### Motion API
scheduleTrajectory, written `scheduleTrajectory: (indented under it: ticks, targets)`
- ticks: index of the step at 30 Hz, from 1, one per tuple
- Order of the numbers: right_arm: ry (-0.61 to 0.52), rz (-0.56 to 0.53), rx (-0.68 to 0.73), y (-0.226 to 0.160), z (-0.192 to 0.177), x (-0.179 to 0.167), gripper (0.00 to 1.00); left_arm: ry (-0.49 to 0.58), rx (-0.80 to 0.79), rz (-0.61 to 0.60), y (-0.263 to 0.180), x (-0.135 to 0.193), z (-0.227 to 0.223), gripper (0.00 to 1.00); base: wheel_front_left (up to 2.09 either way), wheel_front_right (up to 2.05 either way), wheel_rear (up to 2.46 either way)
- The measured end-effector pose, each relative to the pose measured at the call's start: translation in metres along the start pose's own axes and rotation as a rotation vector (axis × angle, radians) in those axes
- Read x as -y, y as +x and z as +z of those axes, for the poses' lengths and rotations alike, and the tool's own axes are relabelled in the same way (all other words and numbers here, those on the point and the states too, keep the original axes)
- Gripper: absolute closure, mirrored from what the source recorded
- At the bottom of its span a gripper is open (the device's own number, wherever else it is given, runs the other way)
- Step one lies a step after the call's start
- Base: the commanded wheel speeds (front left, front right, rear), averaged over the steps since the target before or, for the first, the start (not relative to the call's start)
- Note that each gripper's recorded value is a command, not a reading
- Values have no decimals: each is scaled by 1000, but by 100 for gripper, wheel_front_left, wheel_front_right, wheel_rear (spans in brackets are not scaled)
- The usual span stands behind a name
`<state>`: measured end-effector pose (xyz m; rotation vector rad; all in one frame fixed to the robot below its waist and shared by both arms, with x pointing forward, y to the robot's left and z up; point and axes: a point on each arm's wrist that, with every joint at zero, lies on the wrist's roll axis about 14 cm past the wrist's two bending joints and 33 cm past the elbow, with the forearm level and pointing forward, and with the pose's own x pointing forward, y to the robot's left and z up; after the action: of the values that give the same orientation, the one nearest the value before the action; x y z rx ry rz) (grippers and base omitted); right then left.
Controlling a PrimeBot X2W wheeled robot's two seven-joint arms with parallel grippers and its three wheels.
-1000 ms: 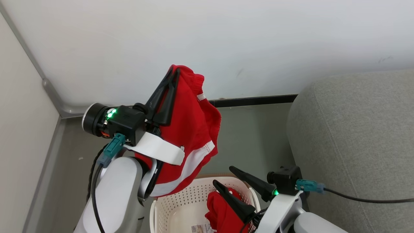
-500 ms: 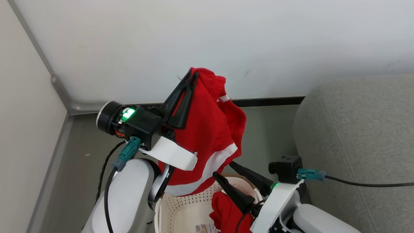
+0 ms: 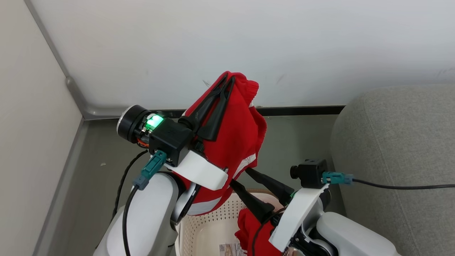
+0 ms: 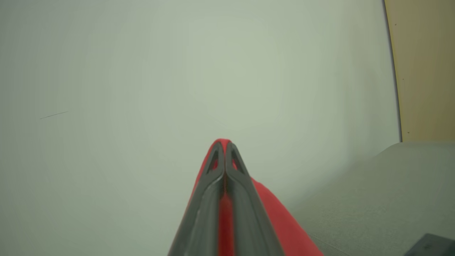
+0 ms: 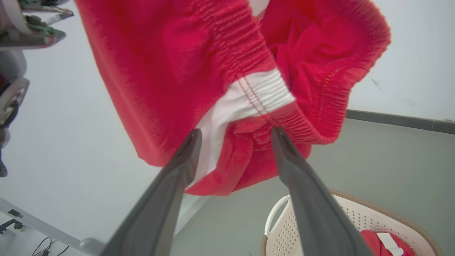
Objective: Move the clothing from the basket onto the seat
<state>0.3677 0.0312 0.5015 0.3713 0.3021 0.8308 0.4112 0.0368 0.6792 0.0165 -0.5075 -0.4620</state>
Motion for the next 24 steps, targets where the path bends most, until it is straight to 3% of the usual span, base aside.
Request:
scheduleTrajectory:
  ticks: [18, 24]
  targets:
    - [-90, 103, -5, 18, 6, -22, 0, -17, -6, 2, -2, 0, -1, 100, 0, 0, 0]
    - [-215, 137, -28, 15, 5, -22, 0, -24, -13, 21, -2, -3, -4, 100, 0, 0, 0]
